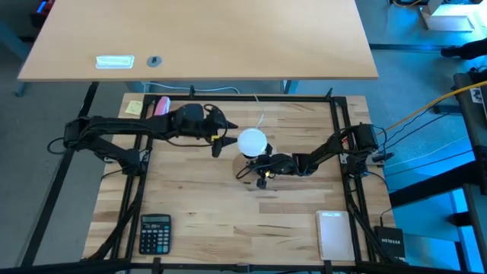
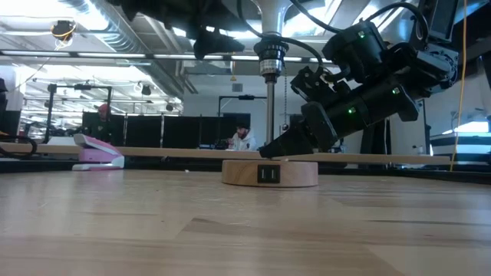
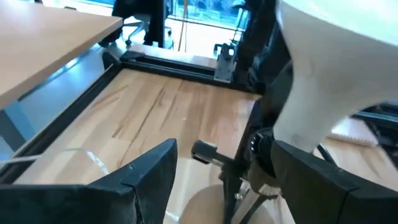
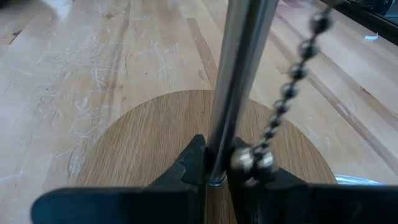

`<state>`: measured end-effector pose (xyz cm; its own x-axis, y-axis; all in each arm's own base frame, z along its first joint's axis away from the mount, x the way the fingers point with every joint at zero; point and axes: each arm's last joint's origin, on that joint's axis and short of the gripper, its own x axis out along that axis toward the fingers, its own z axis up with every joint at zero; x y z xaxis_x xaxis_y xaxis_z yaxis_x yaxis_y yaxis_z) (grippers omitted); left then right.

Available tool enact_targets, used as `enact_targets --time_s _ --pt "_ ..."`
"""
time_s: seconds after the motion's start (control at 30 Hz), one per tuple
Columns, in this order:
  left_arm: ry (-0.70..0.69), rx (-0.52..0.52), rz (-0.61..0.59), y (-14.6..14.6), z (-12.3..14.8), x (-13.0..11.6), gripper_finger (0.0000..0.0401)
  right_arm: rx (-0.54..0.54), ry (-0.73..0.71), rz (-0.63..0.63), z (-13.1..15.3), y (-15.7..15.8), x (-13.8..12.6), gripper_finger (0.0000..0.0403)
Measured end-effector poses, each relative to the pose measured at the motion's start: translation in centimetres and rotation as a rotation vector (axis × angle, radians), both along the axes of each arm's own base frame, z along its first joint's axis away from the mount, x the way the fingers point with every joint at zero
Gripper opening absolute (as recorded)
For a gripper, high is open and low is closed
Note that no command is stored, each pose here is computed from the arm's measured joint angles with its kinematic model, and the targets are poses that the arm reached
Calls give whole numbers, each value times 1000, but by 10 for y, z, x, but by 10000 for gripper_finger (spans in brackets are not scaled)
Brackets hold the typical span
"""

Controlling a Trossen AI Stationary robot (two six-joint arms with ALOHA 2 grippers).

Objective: Screw lightbulb
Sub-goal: Remove the white lightbulb from the lamp

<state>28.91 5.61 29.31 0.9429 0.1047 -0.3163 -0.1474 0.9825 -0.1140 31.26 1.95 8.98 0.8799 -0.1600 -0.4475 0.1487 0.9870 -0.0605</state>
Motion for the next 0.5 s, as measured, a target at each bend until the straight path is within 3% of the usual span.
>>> enact_targets --time_s 0.3,0.5 --pt "1 -20 34 6 0 -1 251 -1 1 4 0 0 0 43" --pt "-4 23 130 5 1 0 251 -1 1 6 0 0 0 43"
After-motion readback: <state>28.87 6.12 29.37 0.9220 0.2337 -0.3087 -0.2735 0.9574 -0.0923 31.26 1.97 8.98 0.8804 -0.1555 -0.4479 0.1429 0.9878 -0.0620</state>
